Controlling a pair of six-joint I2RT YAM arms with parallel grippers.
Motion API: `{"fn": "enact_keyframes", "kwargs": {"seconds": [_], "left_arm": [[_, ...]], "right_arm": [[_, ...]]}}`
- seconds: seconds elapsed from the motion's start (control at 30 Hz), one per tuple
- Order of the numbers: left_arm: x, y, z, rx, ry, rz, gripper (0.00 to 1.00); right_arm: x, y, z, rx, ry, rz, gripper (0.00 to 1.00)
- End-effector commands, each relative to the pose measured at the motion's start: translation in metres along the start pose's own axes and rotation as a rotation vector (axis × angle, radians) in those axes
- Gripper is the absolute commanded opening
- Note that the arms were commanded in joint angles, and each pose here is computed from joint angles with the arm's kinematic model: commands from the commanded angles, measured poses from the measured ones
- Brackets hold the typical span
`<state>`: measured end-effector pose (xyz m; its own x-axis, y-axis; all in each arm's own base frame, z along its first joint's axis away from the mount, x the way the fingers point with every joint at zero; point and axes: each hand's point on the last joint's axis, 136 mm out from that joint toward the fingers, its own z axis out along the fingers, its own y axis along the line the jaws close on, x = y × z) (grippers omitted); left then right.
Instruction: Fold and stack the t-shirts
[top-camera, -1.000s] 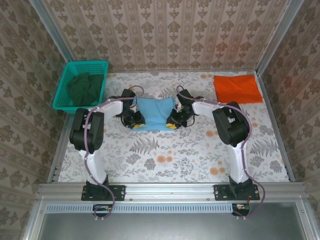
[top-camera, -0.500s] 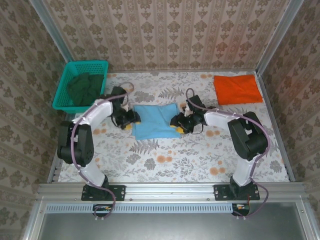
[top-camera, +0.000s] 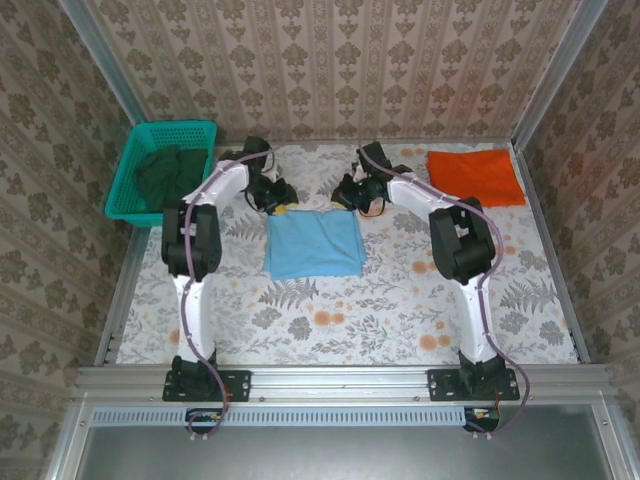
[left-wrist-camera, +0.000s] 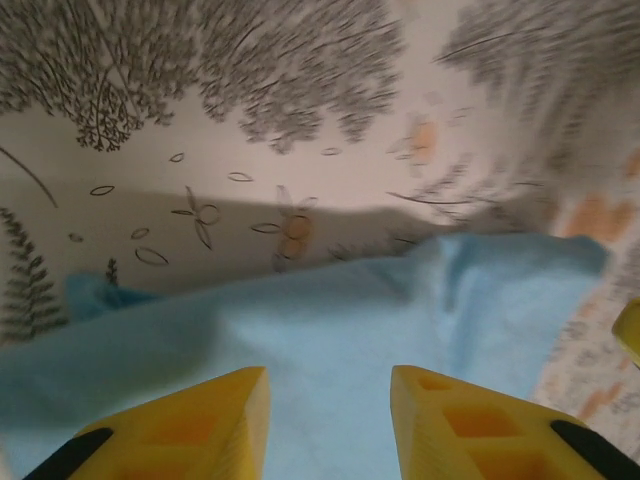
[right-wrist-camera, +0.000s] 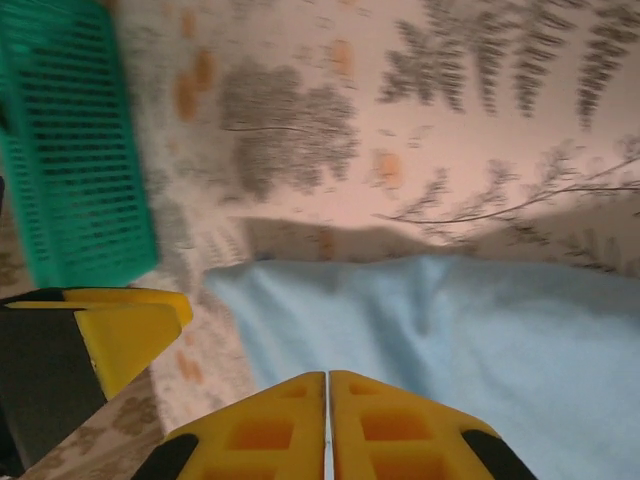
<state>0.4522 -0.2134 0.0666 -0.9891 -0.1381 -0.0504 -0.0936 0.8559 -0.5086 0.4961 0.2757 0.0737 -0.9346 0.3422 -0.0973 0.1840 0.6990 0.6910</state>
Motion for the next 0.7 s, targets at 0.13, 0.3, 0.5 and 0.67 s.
{"fn": "enact_keyframes", "kwargs": {"seconds": [0.13, 0.3, 0.5, 0.67], "left_arm": [[-0.004, 0.062, 0.025, -0.091, 0.003, -0.137, 0.35], [0.012, 0.091, 0.028, -0.117, 0.019, -0.195, 0.34], [0.009, 0.085, 0.012, -0.073, -0.023, -0.205, 0.40], [-0.011, 0.044, -0.037, 0.002, -0.121, -0.125, 0.73]], "right_arm": [[-0.003, -0.074, 0.023, 0.173, 0.063, 0.138, 0.09], [-0.002, -0.101, 0.022, 0.191, 0.065, 0.210, 0.09], [-0.008, -0.084, 0.013, 0.118, 0.044, 0.206, 0.21], [-0.018, -0.035, -0.030, 0.021, -0.044, 0.123, 0.48]]}}
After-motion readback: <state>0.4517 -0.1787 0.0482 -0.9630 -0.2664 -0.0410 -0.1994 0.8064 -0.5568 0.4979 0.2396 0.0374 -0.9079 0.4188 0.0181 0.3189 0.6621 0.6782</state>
